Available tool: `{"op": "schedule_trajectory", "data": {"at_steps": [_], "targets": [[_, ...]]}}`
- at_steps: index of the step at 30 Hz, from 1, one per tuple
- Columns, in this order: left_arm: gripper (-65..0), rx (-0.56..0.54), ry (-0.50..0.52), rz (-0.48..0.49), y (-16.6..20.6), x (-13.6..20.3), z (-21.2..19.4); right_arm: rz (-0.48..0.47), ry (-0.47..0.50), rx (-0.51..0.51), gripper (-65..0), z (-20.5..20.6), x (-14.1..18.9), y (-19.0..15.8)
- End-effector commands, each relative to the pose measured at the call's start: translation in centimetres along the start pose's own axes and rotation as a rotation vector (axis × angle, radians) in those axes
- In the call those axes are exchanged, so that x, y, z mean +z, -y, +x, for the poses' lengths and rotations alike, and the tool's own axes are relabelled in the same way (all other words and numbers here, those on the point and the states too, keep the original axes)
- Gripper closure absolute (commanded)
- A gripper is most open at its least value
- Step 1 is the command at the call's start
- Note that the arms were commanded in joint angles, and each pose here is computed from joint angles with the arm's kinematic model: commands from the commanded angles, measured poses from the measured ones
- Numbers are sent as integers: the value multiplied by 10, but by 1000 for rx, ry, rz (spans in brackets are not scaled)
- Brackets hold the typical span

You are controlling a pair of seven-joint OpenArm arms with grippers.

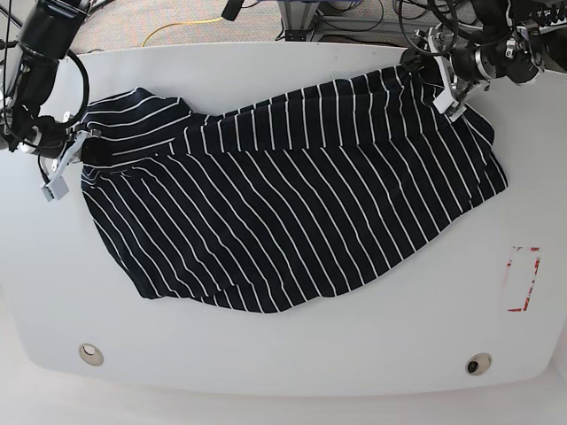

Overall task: Fold the T-shirt properly
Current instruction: 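Shift the left gripper along the shirt edge and regrasp it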

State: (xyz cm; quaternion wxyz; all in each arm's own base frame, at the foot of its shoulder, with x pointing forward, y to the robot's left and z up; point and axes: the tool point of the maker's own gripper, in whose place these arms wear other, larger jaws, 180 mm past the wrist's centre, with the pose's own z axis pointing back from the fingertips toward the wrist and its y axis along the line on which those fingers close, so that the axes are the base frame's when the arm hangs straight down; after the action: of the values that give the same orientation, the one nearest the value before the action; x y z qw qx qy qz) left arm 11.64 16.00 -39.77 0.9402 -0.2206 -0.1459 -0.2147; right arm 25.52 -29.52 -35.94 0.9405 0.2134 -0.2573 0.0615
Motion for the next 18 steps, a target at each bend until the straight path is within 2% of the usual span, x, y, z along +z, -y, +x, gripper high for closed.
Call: {"op": "schedule_trajectory", "data": {"at_steps": [1,8,13,18], "targets": [[-287,-43,33,14,6,11,9,-13,46,28,0,17,10,3],[-287,-64,41,20,9,15,12,-13,44,28,0,17,10,3],[-287,-75,51,-12,11,20,13,-13,43,27,0,16,10,3],[-287,-75,24,36,-1,22,8,-13,43,26,0,15,10,3]]}}
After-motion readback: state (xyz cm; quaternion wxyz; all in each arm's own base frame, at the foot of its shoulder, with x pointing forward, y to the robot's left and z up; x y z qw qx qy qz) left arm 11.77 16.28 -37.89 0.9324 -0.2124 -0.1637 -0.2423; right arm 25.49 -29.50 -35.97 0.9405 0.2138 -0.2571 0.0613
